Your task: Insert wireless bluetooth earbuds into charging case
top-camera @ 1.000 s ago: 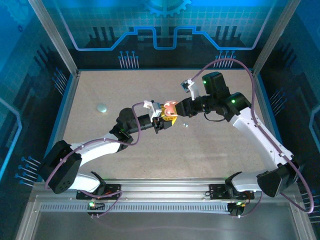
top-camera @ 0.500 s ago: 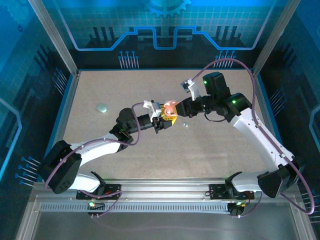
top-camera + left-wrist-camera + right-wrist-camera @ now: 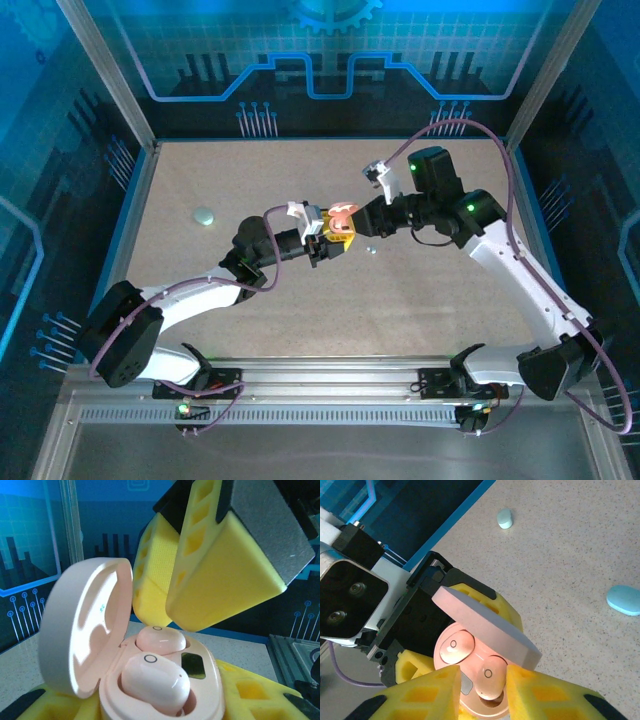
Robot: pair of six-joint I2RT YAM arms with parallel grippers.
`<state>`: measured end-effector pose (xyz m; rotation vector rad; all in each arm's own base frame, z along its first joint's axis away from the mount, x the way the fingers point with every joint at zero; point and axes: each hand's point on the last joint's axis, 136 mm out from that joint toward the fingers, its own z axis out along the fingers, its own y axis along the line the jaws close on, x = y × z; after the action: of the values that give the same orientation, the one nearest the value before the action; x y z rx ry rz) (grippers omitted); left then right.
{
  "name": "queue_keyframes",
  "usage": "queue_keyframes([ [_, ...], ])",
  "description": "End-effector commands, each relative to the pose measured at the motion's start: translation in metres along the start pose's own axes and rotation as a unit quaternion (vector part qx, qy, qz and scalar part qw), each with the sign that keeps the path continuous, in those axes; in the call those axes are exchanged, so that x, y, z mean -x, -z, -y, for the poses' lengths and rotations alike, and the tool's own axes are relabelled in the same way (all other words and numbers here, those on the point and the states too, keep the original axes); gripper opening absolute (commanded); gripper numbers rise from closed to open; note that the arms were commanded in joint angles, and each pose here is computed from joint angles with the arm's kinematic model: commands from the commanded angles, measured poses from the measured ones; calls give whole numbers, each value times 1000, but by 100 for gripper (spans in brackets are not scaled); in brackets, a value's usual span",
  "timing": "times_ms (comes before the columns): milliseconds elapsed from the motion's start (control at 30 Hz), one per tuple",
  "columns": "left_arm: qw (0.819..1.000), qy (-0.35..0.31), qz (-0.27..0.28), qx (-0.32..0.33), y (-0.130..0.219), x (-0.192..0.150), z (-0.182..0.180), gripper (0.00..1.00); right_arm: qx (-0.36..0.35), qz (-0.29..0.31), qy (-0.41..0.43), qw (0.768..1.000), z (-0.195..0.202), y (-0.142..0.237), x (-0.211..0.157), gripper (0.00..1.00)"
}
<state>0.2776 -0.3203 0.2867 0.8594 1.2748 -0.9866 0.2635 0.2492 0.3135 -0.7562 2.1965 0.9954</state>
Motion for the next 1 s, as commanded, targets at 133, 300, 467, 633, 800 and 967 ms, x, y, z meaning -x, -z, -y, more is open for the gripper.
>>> queue_keyframes([
  [133,998,-36,42,-26,0,32,13,32,0,26,15,1000,-8,14,7,38],
  [300,999,-36,34,-18,0,28,10,32,5,58,6,998,-14,34,11,41],
  [467,999,-36,29,-24,-1,24,12,32,-40,117,-58,991,5,57,30,42],
  [633,998,-39,26,-38,-2,25,16,32,-38,106,-136,984,17,43,46,44],
  [800,998,-40,25,-44,-1,28,18,32,-12,40,-150,988,16,11,45,45],
  [967,998,-41,29,-34,0,32,17,32,9,5,-135,991,10,1,33,46],
])
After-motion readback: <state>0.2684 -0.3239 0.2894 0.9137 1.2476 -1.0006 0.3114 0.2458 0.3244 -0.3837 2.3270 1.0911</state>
